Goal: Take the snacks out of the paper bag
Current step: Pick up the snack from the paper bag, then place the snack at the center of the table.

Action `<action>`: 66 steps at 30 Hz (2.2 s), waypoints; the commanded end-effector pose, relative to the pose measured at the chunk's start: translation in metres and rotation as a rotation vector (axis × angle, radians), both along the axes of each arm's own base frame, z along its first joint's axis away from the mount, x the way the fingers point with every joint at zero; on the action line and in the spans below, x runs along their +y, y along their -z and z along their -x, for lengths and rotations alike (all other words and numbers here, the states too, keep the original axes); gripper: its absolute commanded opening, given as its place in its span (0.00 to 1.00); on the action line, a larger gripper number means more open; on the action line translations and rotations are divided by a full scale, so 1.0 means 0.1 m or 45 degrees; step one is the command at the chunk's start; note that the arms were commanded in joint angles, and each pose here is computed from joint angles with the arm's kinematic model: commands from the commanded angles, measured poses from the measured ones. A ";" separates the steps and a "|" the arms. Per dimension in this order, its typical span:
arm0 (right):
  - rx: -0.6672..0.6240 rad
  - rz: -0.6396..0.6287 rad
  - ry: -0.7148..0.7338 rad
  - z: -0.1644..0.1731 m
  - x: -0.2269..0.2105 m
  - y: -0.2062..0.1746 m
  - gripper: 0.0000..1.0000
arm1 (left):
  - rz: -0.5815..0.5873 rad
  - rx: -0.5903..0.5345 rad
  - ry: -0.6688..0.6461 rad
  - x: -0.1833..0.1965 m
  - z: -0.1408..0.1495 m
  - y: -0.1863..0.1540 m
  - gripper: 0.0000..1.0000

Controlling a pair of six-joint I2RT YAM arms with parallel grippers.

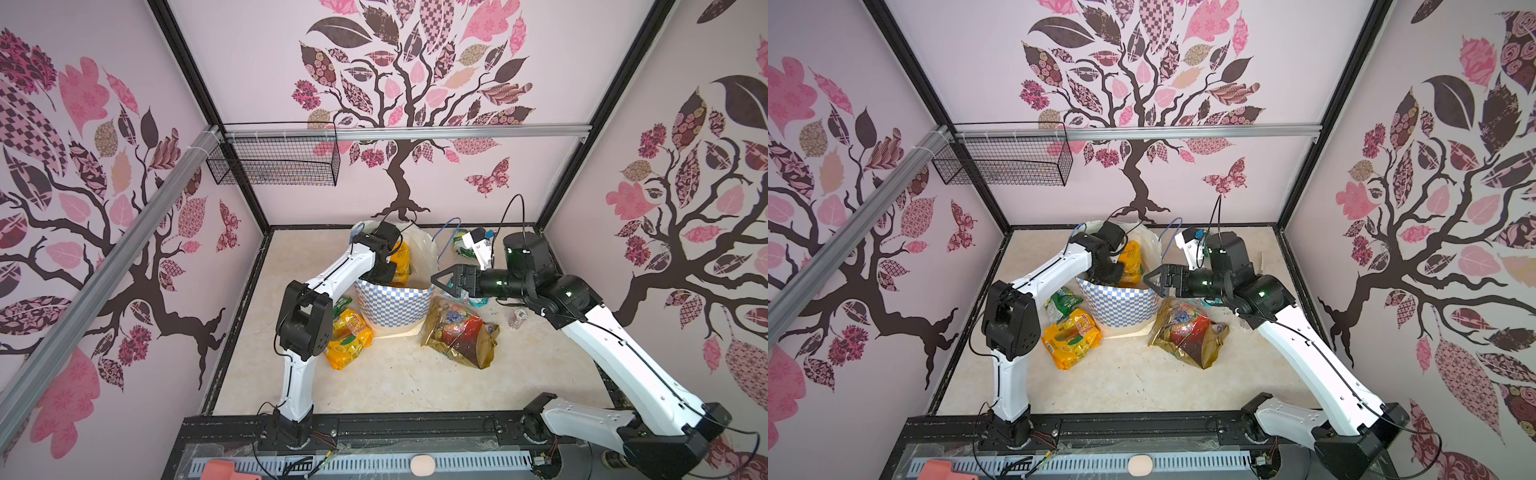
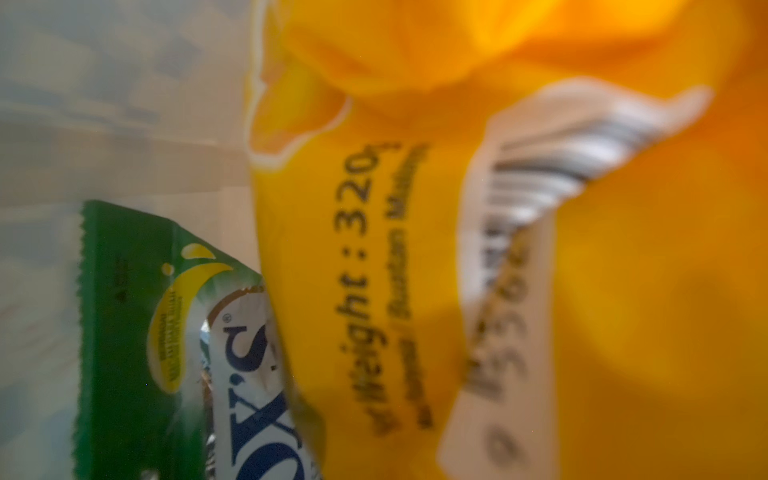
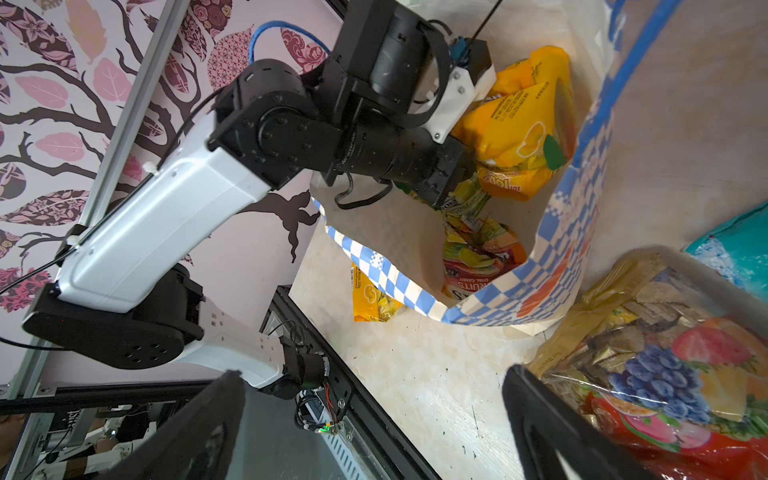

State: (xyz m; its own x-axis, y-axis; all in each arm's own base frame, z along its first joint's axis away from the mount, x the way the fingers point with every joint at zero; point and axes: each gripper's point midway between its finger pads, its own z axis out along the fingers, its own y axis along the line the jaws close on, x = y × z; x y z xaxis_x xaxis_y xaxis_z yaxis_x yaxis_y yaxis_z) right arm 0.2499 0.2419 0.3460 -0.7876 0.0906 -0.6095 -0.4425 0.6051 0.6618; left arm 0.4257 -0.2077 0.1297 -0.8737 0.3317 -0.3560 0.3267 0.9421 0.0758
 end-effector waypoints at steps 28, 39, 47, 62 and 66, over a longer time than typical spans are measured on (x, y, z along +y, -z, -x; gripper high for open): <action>-0.019 -0.027 0.005 0.01 0.01 -0.07 1.00 | 0.317 -0.559 0.106 -0.25 -0.01 -2.06 0.00; -0.046 -0.029 0.042 -0.01 -0.03 -0.12 1.00 | 0.378 -0.835 0.182 -0.30 0.31 -2.99 0.00; -0.069 -0.038 0.080 -0.04 -0.07 -0.15 1.00 | 0.557 -0.957 0.203 -0.26 0.79 -3.59 0.00; -0.080 0.014 0.195 -0.11 -0.21 0.01 1.00 | 0.858 -0.822 -0.016 0.32 1.76 -3.21 0.00; -0.063 0.018 0.208 -0.11 -0.23 0.09 1.00 | 0.941 -0.686 -0.070 0.28 1.87 -2.80 0.00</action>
State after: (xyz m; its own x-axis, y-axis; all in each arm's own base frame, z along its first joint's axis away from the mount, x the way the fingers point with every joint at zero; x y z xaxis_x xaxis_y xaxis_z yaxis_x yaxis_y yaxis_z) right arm 0.2625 0.2227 0.3288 -0.7527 0.1821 -0.6326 -0.3650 0.6843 0.6313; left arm 0.2386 -0.1696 0.4252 -0.4855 -0.0957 -0.8690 0.3985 0.8605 -0.3174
